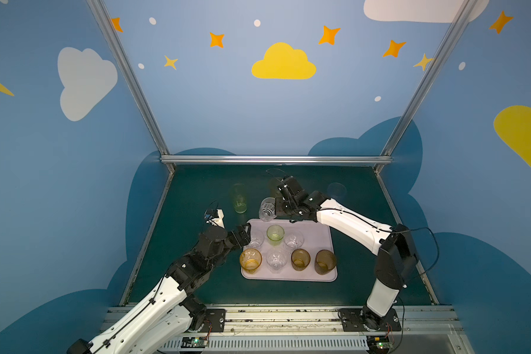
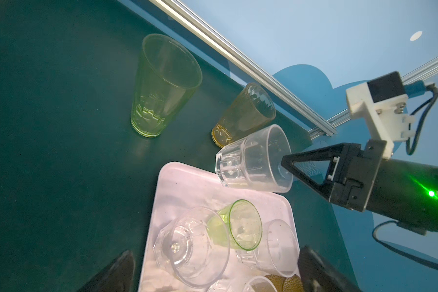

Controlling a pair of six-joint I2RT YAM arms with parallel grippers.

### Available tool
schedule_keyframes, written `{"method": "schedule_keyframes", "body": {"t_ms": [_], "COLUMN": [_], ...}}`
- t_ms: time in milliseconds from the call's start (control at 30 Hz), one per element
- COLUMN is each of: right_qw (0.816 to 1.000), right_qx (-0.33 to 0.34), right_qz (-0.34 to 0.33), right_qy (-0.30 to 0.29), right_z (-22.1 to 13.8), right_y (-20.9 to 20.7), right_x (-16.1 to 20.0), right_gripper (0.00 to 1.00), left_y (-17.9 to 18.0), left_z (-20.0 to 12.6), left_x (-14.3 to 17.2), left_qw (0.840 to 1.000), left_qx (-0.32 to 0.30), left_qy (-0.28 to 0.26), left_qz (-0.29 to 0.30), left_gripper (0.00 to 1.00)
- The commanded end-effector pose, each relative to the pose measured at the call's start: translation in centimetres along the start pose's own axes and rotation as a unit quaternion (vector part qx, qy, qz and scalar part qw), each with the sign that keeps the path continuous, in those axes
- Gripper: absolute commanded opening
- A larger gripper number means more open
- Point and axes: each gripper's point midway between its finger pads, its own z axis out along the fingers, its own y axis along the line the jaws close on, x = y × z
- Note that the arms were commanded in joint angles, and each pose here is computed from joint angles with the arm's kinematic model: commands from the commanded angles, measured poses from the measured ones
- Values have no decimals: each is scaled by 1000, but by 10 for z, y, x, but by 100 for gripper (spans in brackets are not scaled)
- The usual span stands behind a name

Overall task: Place the glasses into the tray
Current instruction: Pick up the glass from the top-center of the table, then place the glass on the tray.

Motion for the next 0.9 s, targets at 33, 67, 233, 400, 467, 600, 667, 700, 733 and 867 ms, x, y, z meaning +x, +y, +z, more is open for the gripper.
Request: {"method": "schedule_keyframes", "body": {"t_ms": [33,67,233,400,467,600,667,700,733,867], "right_qw": [999,999,998,995,994,992,991,991,991,992], "right_qx": [5,10,32,52,66,79,86,89,91,99], "right_qz": [-4,-4,-10,-22,-26,-28,-24,-21,-18,-6], "right_qy": [-42,-42,-55,-78,-85,-96,-97,-95,-94,-80], "right_z": [-26,-29,-53,-79,-91,-108,-114,-116,-118,-120], "right_y": [-8,-13,-33,-51,-60,-76,-85,-91,-96,-114], "right_x": [-10,-6,1,0,-2,-3,0,3,5,21], "right_gripper": [0,0,0,0,0,0,0,0,0,0], "left_y": [-12,-13,-22,-32,-37,-48,-53,-56,-60,-67], "left_z": [-3,-3,3,11,14,19,22,23,23,24], "left_x": [-5,-5,-3,-2,-1,0,1,2,3,5], "left_qw": [1000,1000,999,999,999,998,998,997,997,997], "left_qx": [18,20,31,37,41,50,53,57,60,62], "left_qy": [4,7,21,32,35,42,43,45,46,42], "left_qz": [-9,-8,-7,-3,0,11,17,21,25,33], "left_gripper": [100,100,100,100,100,100,100,100,100,100]}}
